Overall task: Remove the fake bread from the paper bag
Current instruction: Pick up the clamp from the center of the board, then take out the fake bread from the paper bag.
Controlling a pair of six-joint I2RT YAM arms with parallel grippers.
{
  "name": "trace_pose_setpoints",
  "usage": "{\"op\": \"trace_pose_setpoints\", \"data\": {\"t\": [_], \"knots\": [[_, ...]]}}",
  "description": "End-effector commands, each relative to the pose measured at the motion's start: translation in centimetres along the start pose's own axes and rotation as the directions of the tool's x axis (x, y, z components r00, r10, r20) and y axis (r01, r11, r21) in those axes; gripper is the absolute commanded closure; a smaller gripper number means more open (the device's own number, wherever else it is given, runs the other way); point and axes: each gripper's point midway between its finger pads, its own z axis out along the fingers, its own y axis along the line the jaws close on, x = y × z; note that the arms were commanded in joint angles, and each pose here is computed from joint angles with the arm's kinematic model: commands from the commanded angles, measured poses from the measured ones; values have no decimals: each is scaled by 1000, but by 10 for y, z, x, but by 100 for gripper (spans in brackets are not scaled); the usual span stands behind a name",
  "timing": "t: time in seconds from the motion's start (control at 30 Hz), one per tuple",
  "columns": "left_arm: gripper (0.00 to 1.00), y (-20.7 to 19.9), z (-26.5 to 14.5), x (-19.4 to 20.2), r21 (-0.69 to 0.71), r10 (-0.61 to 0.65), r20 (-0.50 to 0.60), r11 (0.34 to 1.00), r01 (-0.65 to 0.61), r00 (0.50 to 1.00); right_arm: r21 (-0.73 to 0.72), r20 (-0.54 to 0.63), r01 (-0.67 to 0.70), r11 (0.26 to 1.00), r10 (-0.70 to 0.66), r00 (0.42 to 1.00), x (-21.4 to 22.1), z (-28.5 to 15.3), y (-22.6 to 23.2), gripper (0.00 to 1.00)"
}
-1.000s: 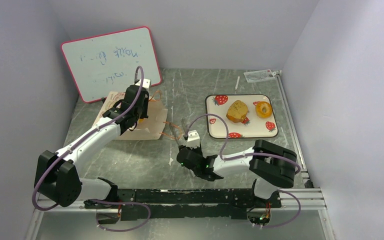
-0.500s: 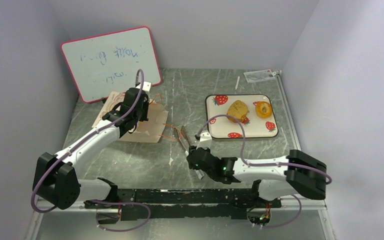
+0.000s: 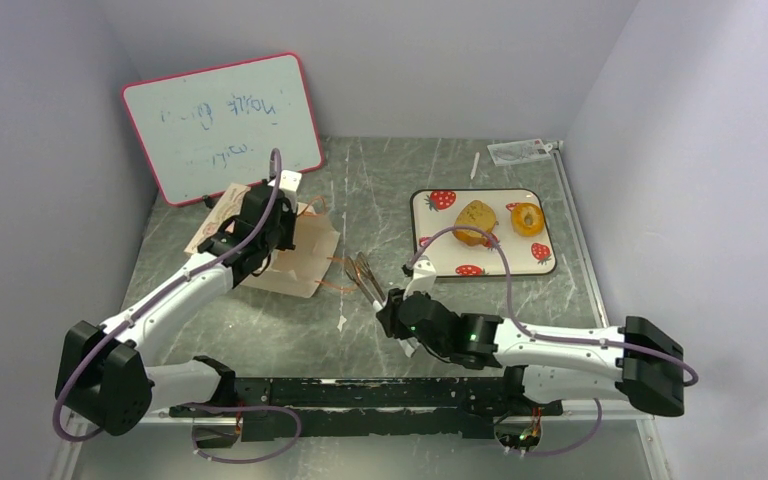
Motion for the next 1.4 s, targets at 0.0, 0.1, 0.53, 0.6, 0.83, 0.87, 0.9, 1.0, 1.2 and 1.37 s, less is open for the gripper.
{"op": "trace_pose_setpoints", "data": {"t": [0.0, 0.1, 0.53, 0.6, 0.83, 0.87, 0.9, 1.0, 1.2, 1.37], "knots": [[93, -16, -7, -15, 90, 4, 80, 996, -12, 997, -53, 58, -46, 998, 49, 997, -31, -17, 17, 63], [93, -20, -8, -12, 120, 10, 79, 993, -19, 997, -81, 64, -52, 995, 57, 996, -39, -24, 23, 63], [93, -34, -16, 2, 208, 6, 85, 978, -23, 996, -255, 4, -117, 960, 122, 993, -47, -27, 71, 62], [93, -34, -18, 1, 210, 3, 91, 977, -22, 996, -286, -19, -143, 947, 144, 989, -45, -22, 79, 62], [93, -34, -25, 3, 220, 3, 96, 975, -24, 995, -336, -83, -271, 902, 258, 963, -50, 0, 85, 62], [93, -34, -26, 3, 223, 0, 98, 975, -22, 995, -338, -94, -296, 893, 281, 955, -52, 6, 82, 62], [93, -34, -27, 4, 226, 0, 97, 974, -22, 995, -349, -99, -320, 881, 305, 947, -56, 9, 81, 62], [93, -34, -28, 5, 228, -1, 95, 974, -20, 996, -377, -134, -387, 842, 364, 922, -63, 22, 79, 61], [93, -37, -27, 3, 237, 4, 95, 971, -26, 995, -407, -232, -481, 776, 422, 877, -60, 39, 85, 59], [93, -39, -24, 0, 242, 18, 94, 969, -40, 995, -417, -272, -545, 728, 472, 839, -58, 42, 84, 57]]}}
